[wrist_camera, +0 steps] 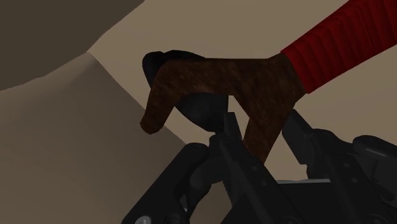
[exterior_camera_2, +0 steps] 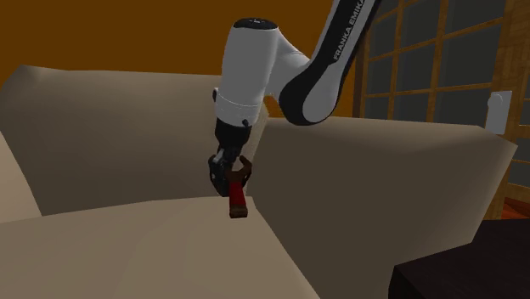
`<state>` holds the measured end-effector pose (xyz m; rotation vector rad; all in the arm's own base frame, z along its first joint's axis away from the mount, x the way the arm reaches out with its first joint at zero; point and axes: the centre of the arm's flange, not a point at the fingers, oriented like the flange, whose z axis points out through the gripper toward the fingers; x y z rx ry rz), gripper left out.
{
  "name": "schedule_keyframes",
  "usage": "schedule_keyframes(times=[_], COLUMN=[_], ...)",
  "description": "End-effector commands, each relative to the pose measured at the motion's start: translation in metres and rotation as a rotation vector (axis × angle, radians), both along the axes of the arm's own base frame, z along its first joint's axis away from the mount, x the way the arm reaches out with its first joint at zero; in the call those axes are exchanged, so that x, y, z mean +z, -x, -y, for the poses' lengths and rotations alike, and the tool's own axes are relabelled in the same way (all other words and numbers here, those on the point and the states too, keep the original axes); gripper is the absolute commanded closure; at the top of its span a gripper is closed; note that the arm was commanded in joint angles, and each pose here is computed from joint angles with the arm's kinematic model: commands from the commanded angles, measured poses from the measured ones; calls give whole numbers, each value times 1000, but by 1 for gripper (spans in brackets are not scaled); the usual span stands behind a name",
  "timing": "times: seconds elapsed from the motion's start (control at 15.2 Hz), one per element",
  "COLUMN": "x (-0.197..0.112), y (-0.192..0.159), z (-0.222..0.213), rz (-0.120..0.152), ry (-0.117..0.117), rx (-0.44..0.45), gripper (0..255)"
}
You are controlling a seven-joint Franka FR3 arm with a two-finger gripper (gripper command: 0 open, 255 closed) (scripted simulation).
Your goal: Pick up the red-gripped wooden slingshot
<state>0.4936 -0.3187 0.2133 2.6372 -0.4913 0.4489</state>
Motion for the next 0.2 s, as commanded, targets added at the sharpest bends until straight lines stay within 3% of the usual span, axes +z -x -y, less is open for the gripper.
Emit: schedule_keyframes(times=[0.0, 0.13], x=[11, 12], y=[1, 1], z=[0, 0], rz=[0, 0], ry=[0, 0], rx=[0, 0], gripper=[255, 255])
